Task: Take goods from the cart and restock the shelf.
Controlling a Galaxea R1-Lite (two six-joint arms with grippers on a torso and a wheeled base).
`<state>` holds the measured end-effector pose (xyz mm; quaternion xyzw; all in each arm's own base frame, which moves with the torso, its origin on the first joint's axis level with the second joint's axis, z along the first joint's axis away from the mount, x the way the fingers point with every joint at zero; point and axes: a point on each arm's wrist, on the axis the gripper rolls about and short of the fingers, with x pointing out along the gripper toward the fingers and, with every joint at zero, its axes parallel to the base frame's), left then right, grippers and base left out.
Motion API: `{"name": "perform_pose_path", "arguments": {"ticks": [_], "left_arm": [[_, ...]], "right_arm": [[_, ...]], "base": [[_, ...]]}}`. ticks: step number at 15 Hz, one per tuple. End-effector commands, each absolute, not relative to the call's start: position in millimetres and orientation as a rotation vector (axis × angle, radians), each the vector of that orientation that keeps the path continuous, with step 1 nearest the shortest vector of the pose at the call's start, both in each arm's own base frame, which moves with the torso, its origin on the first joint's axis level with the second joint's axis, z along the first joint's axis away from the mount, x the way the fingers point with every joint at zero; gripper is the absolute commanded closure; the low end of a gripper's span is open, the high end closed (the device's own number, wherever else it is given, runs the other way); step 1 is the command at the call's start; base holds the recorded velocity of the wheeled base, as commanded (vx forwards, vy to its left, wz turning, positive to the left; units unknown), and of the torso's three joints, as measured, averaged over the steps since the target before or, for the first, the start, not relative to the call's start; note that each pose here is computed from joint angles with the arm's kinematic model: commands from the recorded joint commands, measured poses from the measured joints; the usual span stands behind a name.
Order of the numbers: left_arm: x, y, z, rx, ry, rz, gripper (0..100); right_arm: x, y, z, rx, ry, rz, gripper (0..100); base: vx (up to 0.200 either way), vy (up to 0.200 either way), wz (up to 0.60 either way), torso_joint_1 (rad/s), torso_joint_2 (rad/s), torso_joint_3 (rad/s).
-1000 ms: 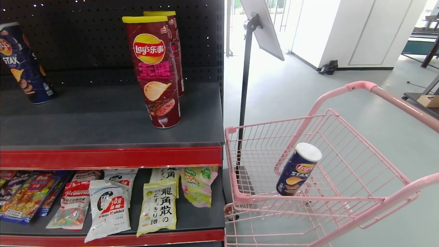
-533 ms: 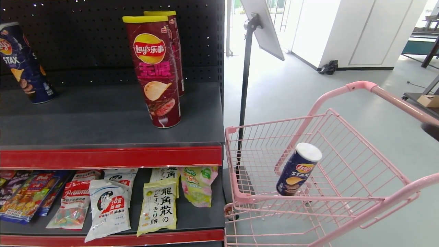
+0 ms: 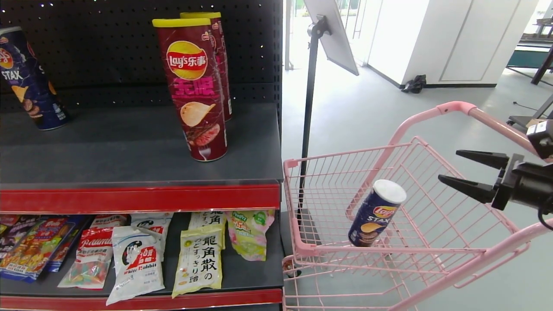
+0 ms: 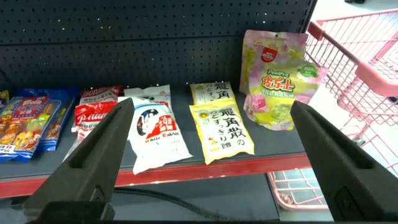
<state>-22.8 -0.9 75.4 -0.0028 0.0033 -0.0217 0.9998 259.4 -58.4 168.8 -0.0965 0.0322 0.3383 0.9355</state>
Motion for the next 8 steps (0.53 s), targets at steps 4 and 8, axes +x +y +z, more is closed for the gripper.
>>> {"name": "perform_pose_path", "arguments": {"ticks": [4,8], "left_arm": [[-23,-1,75,-0.006,0.006,-0.043,0],[-23,-1,75,-0.006,0.006,-0.043,0]], "right_arm": [[305,-61,95,-0.098,0.224,0.805,0],[326,-48,79,-0.095,0.243,0.863,0]], "base": [[0.0,0.0,0.0,0.0,0.0,0.0],[0.0,0.0,0.0,0.0,0.0,0.0]]}}
